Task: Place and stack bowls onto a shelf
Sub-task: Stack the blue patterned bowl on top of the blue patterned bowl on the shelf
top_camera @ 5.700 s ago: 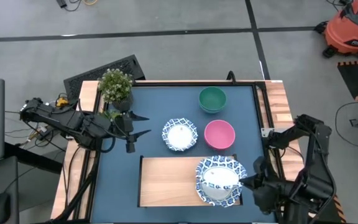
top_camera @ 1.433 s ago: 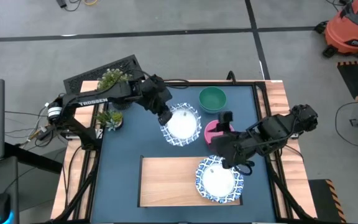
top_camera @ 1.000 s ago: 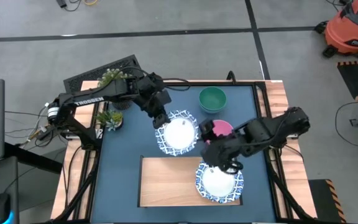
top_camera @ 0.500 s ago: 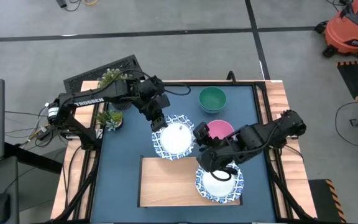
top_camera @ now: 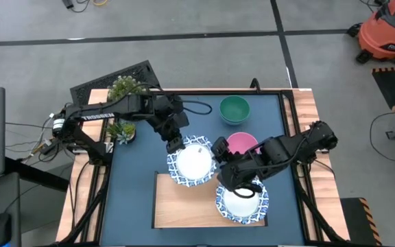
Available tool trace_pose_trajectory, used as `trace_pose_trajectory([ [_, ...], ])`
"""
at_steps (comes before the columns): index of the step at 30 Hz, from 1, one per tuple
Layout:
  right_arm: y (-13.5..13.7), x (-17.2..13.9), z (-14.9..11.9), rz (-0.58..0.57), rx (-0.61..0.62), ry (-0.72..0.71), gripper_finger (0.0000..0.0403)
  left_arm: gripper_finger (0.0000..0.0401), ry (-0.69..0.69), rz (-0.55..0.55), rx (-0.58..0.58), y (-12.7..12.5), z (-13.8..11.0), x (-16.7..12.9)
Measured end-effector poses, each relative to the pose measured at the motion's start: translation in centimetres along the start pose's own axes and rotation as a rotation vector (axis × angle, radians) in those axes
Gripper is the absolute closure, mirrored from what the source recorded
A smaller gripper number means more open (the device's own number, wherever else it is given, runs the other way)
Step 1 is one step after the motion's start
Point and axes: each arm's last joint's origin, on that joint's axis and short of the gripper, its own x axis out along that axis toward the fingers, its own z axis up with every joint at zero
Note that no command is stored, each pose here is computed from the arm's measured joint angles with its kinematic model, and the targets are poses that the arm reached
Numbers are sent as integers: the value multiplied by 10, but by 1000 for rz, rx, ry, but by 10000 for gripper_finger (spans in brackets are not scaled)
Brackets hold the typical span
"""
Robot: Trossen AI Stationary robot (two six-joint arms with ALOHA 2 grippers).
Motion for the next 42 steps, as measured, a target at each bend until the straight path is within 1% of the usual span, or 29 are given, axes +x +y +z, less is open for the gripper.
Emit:
trace_pose_trajectory([
  [6,-1,0,2,0,-14,-28,173,401,8,-9,-1,-5,-2,2],
  [9,-1,0,3,-3,-43,-32,188,401,-4,-20,2,-7,-2,3],
  [17,-1,0,4,8,-38,-53,237,401,-30,-45,1,-10,1,3],
  [20,-1,0,4,9,-39,-52,267,401,-37,-34,12,-10,1,3],
  [26,0,0,4,15,-30,-50,363,397,-82,8,58,-10,4,3],
  [27,0,0,4,19,-13,-52,378,391,-92,13,80,-10,5,3],
  [28,0,0,4,19,8,-52,383,384,-102,15,107,-10,5,3],
  [31,0,-1,4,21,52,-54,383,351,-131,8,164,-11,8,3],
  [36,5,-4,7,18,105,-58,383,274,-160,3,243,-17,12,-6],
  [40,10,-8,9,-28,242,-28,383,213,-194,-4,263,-21,17,-16],
  [42,16,-11,9,-33,301,-6,383,188,-224,-13,273,-26,21,-23],
])
